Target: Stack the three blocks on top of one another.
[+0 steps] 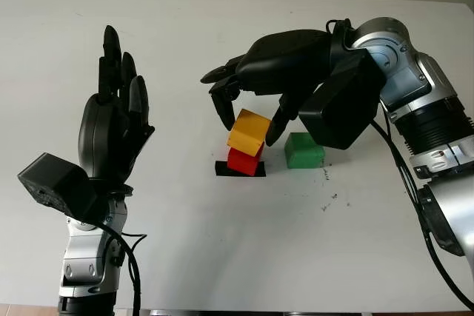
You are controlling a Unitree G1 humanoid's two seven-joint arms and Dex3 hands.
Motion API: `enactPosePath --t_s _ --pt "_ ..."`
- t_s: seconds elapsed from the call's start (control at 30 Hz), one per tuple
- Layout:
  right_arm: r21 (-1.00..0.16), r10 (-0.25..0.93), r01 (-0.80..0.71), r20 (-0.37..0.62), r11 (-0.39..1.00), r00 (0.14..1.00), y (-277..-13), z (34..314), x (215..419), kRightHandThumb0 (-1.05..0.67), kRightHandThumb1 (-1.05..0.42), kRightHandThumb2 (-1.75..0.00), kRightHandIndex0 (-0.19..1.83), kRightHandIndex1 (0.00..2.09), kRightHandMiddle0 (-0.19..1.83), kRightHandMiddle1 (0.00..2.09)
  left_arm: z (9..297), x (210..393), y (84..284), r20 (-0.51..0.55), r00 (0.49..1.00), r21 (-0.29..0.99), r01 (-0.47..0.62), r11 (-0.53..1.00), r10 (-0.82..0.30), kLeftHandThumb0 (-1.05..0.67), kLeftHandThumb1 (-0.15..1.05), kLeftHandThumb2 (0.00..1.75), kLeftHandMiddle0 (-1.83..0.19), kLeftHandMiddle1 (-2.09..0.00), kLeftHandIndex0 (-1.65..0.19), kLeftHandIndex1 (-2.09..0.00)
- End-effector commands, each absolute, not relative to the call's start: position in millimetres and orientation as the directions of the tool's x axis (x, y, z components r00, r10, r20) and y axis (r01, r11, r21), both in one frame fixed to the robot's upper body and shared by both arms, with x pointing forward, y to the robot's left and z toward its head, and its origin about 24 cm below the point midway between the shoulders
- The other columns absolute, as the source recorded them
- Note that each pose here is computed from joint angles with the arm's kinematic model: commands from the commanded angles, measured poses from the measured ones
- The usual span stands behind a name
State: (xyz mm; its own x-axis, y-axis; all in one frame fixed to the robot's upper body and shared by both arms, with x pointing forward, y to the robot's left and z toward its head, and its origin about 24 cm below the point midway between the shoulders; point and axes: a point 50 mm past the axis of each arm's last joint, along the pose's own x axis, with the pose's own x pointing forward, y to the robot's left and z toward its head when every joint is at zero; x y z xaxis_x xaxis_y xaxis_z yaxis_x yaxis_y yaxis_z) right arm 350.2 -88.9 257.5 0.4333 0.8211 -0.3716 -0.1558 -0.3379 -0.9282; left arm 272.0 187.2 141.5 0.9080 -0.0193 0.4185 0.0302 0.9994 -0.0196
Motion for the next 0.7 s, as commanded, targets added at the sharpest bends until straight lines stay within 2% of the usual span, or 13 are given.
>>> enactPosePath --t_s 0.0,0.67 --pt "-0.932 0.831 -0.112 -0.358 -0.344 0.427 -82.6 267.7 348.1 -0.4 -0.97 -0.06 0.13 0.05 0.31 1.51 142.0 271.2 186.2 0.425 0.905 -0.019 0.028 0.999 -0.018 -0.75 1.05 0.6 0.19 0.0 0.19 0.0" --pt "-0.921 0.824 -0.149 -0.388 -0.359 0.414 -86.4 258.2 350.4 -0.41 -0.95 -0.05 0.14 0.05 0.34 1.51 140.8 269.3 186.4 0.424 0.906 -0.025 0.03 0.999 -0.016 -0.75 1.05 0.58 0.19 0.0 0.19 0.0"
